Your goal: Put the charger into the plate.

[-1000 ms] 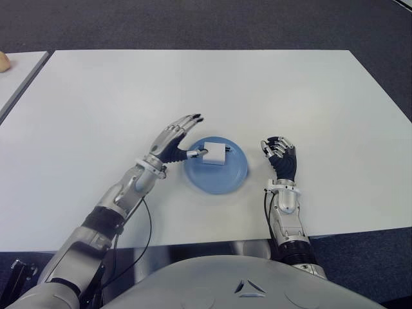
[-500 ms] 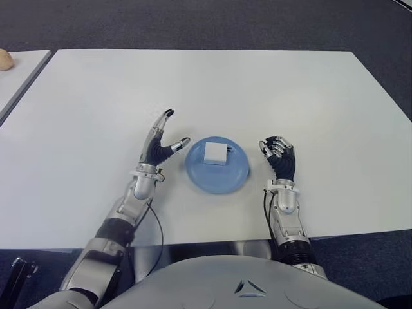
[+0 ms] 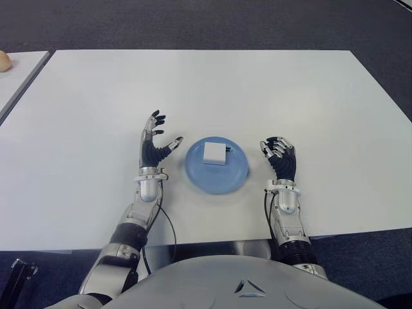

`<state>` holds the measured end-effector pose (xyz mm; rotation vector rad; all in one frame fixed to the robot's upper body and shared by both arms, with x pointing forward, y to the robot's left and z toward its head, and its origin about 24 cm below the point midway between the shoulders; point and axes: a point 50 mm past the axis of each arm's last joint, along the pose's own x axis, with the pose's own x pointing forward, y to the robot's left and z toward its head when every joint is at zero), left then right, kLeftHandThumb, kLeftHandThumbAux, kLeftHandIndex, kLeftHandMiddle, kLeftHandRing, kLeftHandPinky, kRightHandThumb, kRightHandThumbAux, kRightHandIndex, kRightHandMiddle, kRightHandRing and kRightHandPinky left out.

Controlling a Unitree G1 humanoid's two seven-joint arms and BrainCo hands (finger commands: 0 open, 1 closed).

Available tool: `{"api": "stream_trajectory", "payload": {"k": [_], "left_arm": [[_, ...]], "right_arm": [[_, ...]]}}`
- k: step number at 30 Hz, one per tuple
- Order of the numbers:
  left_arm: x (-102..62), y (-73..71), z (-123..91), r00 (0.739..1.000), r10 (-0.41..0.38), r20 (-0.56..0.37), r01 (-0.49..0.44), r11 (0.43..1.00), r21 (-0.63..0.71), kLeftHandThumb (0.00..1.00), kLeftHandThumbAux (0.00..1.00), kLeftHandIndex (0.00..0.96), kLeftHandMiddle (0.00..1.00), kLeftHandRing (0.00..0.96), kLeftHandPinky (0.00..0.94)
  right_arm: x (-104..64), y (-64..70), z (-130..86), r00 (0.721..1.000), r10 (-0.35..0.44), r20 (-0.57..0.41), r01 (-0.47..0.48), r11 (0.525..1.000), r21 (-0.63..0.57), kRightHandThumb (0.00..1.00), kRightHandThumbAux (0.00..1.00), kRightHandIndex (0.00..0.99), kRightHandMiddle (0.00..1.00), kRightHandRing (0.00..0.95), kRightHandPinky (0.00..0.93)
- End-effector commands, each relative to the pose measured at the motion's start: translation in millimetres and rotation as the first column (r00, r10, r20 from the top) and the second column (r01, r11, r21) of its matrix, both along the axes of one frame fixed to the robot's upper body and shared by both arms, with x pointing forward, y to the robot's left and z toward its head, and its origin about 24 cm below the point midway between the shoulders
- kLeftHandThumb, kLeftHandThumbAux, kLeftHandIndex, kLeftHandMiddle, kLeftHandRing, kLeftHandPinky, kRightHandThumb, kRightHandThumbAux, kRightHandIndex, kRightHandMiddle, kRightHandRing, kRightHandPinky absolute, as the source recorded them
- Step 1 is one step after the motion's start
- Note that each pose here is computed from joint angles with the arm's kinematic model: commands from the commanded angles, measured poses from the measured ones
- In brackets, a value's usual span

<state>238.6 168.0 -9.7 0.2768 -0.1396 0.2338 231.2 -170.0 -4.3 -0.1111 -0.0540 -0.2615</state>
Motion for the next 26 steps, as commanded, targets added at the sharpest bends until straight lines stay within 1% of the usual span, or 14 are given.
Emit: {"api": "stream_trajectory", "payload": {"k": [1,2,4,7,12,17,23,26], "left_arm": [[-6.3,7.5,-12,0.995,0.028,-0.093,-0.032,0.998,-0.047,0.509,0.784,0.372,0.402,0.411,0.448],[-6.2,7.6,-13,0.995,0.028,-0.097,-0.033,0.998,-0.050,0.574,0.762,0.391,0.417,0.425,0.458],[-6.5,7.5,-14,0.993,0.030,-0.113,-0.037,0.998,-0.057,0.632,0.742,0.408,0.442,0.450,0.477],[-6.9,6.8,-15,0.992,0.027,-0.127,-0.036,0.997,-0.067,0.675,0.727,0.422,0.485,0.494,0.512],[-8.4,7.0,-18,0.988,0.015,-0.155,-0.027,0.997,-0.076,0.696,0.720,0.429,0.527,0.538,0.554],[-9.7,7.4,-20,0.987,0.010,-0.161,-0.023,0.997,-0.079,0.703,0.717,0.432,0.574,0.584,0.607],[-10.1,5.6,-23,0.985,-0.007,-0.172,-0.009,0.996,-0.093,0.706,0.716,0.433,0.619,0.619,0.610],[-9.8,5.3,-25,0.980,-0.026,-0.196,0.004,0.994,-0.111,0.708,0.715,0.433,0.625,0.623,0.607]], "right_arm": [[-1.6,1.9,0,1.000,-0.001,0.000,0.001,1.000,0.011,0.706,0.729,0.430,0.593,0.603,0.600],[-1.7,1.9,0,1.000,-0.001,0.000,0.001,1.000,0.012,0.706,0.729,0.430,0.593,0.603,0.600],[-2.4,1.3,0,1.000,-0.001,-0.004,0.001,1.000,0.015,0.706,0.729,0.430,0.593,0.602,0.601],[-3.1,-0.5,-2,1.000,0.002,-0.011,-0.001,1.000,0.017,0.706,0.728,0.430,0.592,0.601,0.601],[-2.6,1.3,1,1.000,0.005,0.008,-0.005,1.000,0.019,0.706,0.728,0.431,0.591,0.599,0.598],[-2.5,2.5,2,1.000,0.004,0.008,-0.004,1.000,0.018,0.706,0.728,0.431,0.593,0.601,0.604],[-3.3,2.3,3,1.000,0.002,0.005,-0.002,1.000,0.013,0.705,0.728,0.431,0.595,0.602,0.601],[-3.7,2.4,3,1.000,0.004,0.008,-0.004,1.000,0.011,0.705,0.728,0.431,0.596,0.602,0.602]]}}
